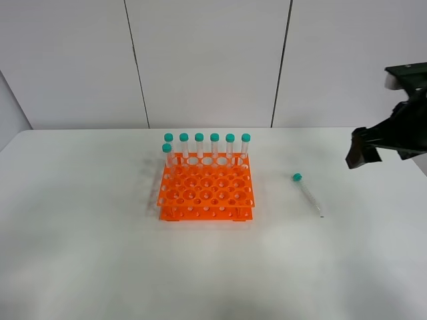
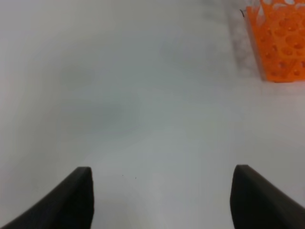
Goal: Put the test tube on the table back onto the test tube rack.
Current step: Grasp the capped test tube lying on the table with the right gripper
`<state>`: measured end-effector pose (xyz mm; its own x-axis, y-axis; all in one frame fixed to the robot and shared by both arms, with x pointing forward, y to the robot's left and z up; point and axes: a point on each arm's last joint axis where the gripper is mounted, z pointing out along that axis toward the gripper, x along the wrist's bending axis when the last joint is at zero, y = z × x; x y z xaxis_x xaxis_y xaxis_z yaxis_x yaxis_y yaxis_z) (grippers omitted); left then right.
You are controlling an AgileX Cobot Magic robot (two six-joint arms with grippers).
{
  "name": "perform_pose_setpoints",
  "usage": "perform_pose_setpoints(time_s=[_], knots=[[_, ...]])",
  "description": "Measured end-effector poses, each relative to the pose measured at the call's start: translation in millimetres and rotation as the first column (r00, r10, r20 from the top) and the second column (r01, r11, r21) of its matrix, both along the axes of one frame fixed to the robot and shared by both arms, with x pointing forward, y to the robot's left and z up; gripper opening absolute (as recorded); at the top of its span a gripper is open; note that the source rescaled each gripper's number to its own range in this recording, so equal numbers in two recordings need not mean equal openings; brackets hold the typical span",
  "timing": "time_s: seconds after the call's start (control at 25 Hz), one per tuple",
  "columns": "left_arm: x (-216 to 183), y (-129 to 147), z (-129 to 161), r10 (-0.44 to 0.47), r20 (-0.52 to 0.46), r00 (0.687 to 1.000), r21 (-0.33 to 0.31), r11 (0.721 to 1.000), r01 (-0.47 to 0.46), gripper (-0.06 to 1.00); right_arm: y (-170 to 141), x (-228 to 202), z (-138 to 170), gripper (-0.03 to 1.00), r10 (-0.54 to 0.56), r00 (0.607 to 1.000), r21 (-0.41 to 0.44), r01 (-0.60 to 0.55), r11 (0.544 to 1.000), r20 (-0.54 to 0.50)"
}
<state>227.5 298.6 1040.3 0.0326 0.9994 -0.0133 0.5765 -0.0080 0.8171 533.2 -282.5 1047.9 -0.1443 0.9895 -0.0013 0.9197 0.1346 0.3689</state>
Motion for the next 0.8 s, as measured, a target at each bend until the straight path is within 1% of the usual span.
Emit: perform_pose_setpoints(time_s=[0.04,0.12,0.28,0.44,0.64,0.8], knots=[[0,0,0,0.0,0.0,1.0,0.0,1.0,0.0,0.93,1,14,-6,1.0,0.011,1.0,0.003,-0.011,1.0,-0.018],[0,0,0,0.0,0.0,1.0,0.0,1.0,0.0,0.93,6,41,-28,1.0,0.036,0.997,0.021,-0.035,0.999,-0.072],[0,0,0,0.0,0.0,1.0,0.0,1.0,0.0,0.93,24,72,-63,1.0,0.089,0.987,0.038,-0.084,0.996,-0.135],[0,0,0,0.0,0.0,1.0,0.0,1.0,0.0,0.93,34,82,-87,1.0,0.104,0.984,0.037,-0.1,0.994,-0.146],[0,0,0,0.0,0.0,1.0,0.0,1.0,0.0,0.93,35,89,-106,1.0,0.049,0.986,0.045,-0.042,0.998,-0.157],[0,0,0,0.0,0.0,1.0,0.0,1.0,0.0,0.93,35,92,-125,1.0,0.047,0.979,0.04,-0.04,0.998,-0.197]])
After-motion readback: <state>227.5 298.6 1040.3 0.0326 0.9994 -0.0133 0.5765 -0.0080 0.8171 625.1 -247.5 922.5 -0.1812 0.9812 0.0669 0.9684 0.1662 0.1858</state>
